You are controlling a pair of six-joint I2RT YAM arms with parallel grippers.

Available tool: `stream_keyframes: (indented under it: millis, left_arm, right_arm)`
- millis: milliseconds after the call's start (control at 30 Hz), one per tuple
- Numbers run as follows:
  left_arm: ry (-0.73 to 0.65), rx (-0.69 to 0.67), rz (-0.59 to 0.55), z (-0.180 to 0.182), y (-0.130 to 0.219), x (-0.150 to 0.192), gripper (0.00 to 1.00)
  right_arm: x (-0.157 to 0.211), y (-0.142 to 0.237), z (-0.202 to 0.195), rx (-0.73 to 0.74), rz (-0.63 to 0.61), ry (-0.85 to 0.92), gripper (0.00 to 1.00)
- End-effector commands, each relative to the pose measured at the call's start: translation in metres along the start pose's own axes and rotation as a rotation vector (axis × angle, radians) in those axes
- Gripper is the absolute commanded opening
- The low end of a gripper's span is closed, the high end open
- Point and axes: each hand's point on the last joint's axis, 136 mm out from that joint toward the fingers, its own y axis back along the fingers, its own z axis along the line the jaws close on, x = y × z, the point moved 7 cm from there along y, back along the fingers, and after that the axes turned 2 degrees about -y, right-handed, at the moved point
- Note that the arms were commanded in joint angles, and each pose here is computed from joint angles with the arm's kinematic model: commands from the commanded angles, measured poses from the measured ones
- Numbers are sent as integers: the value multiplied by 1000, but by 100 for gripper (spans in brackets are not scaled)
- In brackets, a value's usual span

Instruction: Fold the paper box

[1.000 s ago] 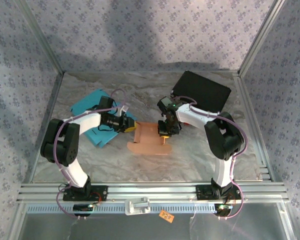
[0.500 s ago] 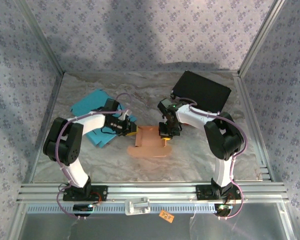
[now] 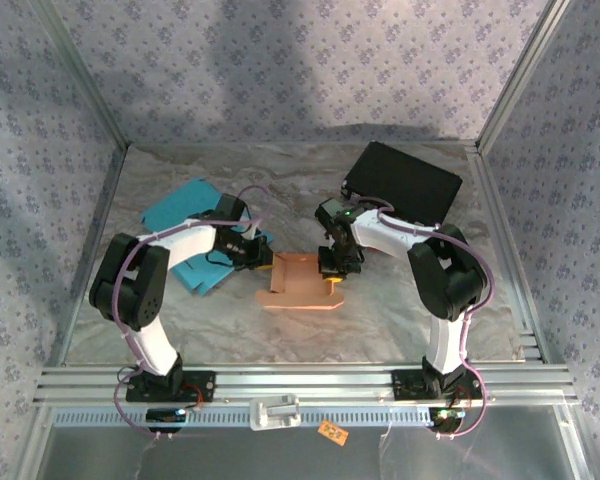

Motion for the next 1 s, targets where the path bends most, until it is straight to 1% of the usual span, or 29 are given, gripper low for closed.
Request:
stream_keyframes:
  millis: [0,133,300,467,733,900,967]
  left_arm:
    - [-4,-140,61,-1,-6,11,0]
    - [-35,-318,31,-16,2,11,0]
    - [-42,-574,-9,-31,8,19,0]
    - [-32,-721,-49,-32,7,21,0]
    - [-71,-777,-98,-35,1,17,0]
    - [-159,-850,-124,-46,-1,16,0]
    - [-170,-849,-122,-46,-2,18,0]
  right_arm:
    - [-8,5,14,-24,-51,35,0]
    - [-6,10,19,21,-84,62,0]
    - [-4,20,27,61,-141,93,0]
    - [0,19,31,65,-147,101,0]
    - [2,18,33,59,-141,108,0]
    - [3,20,34,58,-147,113,0]
    - [4,20,33,58,-151,110,0]
